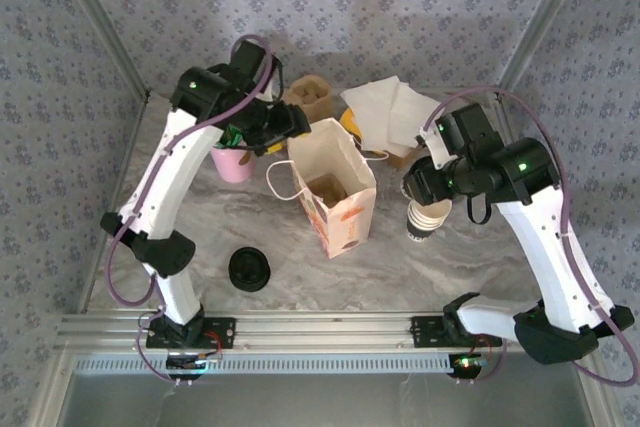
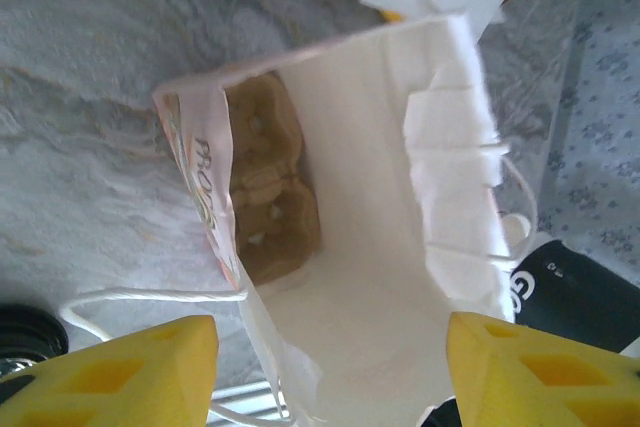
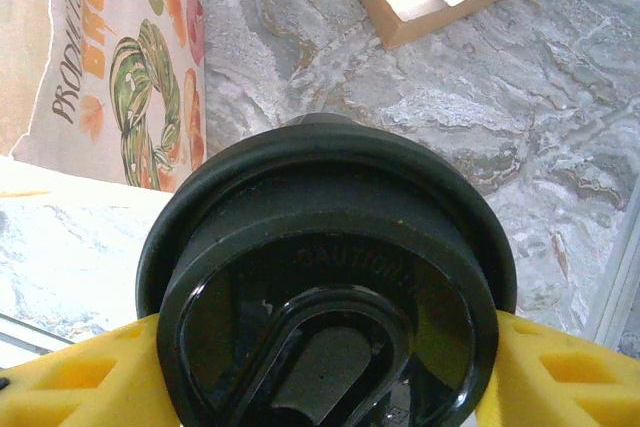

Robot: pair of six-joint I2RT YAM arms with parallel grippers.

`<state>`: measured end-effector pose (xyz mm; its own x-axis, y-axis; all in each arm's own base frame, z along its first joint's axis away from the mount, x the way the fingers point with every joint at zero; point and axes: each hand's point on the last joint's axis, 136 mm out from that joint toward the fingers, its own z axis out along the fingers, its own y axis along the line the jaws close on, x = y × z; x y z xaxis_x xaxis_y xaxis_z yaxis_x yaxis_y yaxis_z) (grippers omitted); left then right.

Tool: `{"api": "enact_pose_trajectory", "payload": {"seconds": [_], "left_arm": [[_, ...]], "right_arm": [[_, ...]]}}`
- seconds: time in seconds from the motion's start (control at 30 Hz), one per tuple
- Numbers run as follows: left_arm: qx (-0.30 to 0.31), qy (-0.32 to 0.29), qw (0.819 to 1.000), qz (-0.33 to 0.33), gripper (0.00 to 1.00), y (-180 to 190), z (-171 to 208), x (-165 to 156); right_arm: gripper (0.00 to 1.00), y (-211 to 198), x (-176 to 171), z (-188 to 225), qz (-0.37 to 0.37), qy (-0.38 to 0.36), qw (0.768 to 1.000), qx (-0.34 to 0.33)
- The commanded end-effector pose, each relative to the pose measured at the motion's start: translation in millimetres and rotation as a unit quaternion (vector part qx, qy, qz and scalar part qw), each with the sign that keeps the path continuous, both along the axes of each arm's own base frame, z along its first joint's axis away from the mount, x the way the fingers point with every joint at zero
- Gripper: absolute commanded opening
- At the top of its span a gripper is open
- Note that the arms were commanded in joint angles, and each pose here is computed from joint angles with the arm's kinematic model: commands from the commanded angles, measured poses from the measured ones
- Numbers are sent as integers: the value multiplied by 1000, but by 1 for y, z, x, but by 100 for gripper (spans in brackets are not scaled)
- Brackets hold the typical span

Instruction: Pack the takeout coffee

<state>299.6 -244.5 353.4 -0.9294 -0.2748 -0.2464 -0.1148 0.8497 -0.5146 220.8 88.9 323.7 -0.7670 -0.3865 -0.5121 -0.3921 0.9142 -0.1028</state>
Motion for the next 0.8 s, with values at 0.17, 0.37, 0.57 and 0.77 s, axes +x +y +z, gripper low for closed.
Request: {"api": "enact_pose_trajectory", "payload": {"seconds": [0.17, 0.37, 0.57, 0.77], "left_arm": [[60, -37, 997, 21, 63, 39, 16, 6], [81, -48, 995, 29, 63, 53, 18, 2], [121, -61, 990, 47, 63, 74, 16, -3], [145, -77, 984, 65, 63, 93, 17, -10]], "right_arm": [[65, -10, -3, 30, -31, -12, 999, 2], [64, -1, 10, 58, -32, -37, 999, 22], [62, 37, 18, 80, 3, -47, 998, 41], [63, 82, 12, 91, 67, -59, 996, 30]]}}
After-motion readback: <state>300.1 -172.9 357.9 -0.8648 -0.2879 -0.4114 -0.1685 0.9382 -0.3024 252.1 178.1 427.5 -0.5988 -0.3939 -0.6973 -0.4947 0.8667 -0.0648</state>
